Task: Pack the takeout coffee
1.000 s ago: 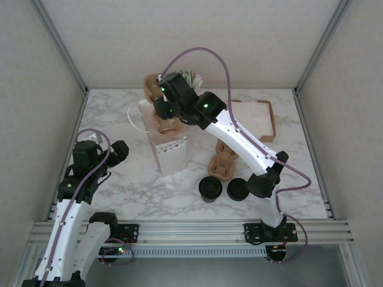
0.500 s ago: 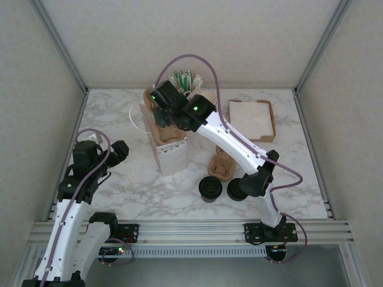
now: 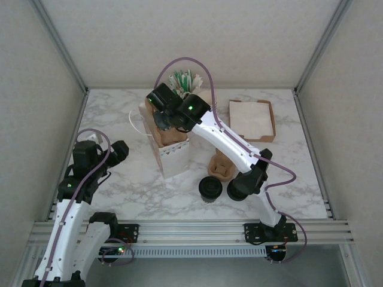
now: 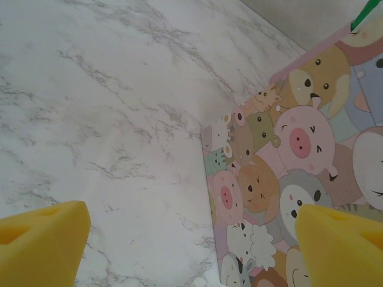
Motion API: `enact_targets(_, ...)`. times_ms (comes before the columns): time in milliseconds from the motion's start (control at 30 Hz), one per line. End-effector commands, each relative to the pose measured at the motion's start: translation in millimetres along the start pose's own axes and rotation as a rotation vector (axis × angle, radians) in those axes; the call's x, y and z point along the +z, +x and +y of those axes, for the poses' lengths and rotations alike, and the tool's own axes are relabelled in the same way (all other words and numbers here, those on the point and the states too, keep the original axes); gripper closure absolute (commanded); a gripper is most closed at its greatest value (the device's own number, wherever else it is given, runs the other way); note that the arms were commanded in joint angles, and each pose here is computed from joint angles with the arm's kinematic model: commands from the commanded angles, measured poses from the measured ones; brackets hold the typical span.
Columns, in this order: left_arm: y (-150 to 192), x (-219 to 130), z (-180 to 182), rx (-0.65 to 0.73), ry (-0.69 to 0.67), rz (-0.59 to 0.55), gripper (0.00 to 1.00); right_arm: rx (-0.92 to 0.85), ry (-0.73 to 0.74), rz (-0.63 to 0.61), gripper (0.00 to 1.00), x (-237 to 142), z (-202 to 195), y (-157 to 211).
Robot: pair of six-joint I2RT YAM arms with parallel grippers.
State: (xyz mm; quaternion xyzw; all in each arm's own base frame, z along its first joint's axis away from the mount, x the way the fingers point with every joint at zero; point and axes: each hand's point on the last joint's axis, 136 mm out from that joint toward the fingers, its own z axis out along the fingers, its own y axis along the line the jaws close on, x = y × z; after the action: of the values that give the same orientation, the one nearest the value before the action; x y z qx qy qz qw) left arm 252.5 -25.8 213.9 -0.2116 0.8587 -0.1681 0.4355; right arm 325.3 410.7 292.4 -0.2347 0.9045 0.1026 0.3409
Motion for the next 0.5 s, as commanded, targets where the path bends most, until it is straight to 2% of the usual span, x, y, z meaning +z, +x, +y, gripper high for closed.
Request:
enact_targets(0,-3,-5,-3,0.02,0.001,-0.001,0.11,-0.001,0.008,0.02,0.67,0,2,5)
enact_targets(467,-4,-5,-4,0.019,0.003,-0.002,0.11,-0.025,-0.012,0.1,0.67,11,9,23)
